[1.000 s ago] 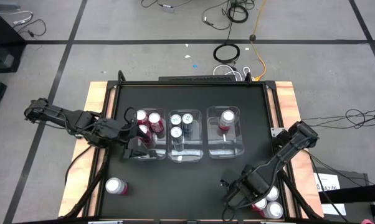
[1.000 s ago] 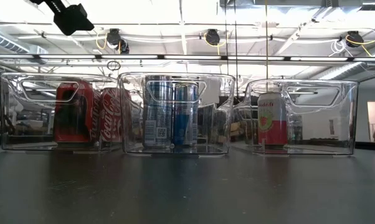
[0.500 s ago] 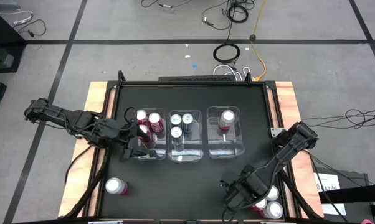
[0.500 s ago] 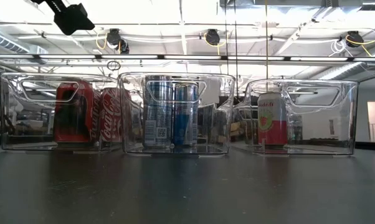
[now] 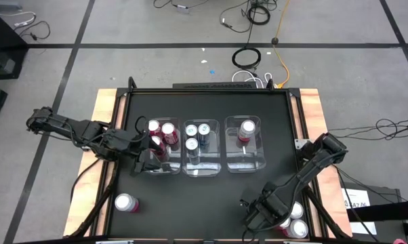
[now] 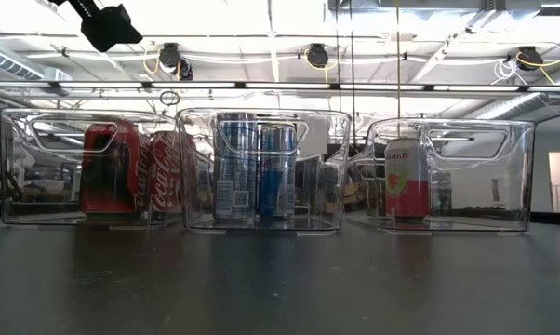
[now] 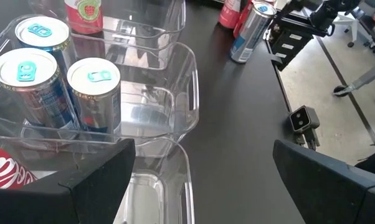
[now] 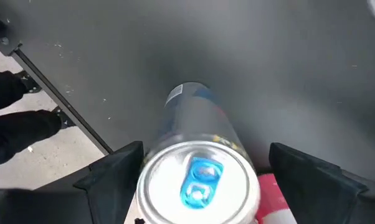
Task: Sort soda cans
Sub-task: Put the blue soda can into the middle transparent bin
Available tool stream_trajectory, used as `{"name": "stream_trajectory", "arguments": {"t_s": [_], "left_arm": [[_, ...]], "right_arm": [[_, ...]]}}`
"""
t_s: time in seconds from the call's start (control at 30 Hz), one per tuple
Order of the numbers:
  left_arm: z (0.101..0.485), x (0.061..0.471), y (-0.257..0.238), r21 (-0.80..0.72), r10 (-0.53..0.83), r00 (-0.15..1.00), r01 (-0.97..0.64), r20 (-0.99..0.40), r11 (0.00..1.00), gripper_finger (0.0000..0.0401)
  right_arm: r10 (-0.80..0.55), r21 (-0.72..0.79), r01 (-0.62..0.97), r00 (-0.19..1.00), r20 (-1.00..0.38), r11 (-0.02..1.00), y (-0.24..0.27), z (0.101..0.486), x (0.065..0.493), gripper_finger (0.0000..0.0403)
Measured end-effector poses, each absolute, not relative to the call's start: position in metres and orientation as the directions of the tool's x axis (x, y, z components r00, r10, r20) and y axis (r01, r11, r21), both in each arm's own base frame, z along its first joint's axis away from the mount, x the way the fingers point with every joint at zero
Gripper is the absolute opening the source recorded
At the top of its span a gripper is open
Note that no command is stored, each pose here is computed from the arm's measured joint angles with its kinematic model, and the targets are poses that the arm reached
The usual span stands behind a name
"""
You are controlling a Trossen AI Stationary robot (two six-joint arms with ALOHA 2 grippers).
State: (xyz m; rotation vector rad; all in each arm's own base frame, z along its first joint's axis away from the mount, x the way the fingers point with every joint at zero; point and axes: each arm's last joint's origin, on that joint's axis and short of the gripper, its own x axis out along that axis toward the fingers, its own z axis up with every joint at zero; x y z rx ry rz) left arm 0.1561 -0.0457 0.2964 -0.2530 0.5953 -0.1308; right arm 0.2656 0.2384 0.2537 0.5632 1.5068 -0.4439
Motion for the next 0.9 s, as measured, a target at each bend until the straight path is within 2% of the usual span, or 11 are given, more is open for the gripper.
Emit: {"name": "stream_trajectory", "arguments": {"t_s": [0.27, 0.33, 0.53, 0.77, 0.9], "left_arm": [[0.296, 0.156, -0.046, -0.274, -0.194, 0.821, 0.048, -0.537, 0.96, 0.0388], [0.296, 0.156, -0.046, -0.274, -0.194, 0.821, 0.047, -0.537, 0.96, 0.0388], [0.296, 0.156, -0.046, -0.273, -0.194, 0.821, 0.048, -0.538, 0.961, 0.0388], [0.296, 0.156, -0.046, -0.271, -0.194, 0.82, 0.049, -0.538, 0.961, 0.0388], [0.296, 0.156, -0.046, -0.271, -0.193, 0.82, 0.049, -0.539, 0.961, 0.0388]], "right_arm": [[0.094, 0.086, 0.602, 0.017, -0.995, 0.794, 0.239, 0.238, 0.265, 0.033], [0.094, 0.086, 0.602, 0.018, -0.995, 0.794, 0.239, 0.238, 0.265, 0.0312], [0.127, 0.095, 0.595, -0.012, -0.992, 0.798, 0.24, 0.238, 0.264, 0.0219], [0.148, 0.103, 0.564, -0.034, -0.988, 0.819, 0.236, 0.24, 0.265, 0.0216], [0.154, 0.11, 0.57, -0.029, -0.988, 0.814, 0.222, 0.255, 0.264, 0.0216]]}}
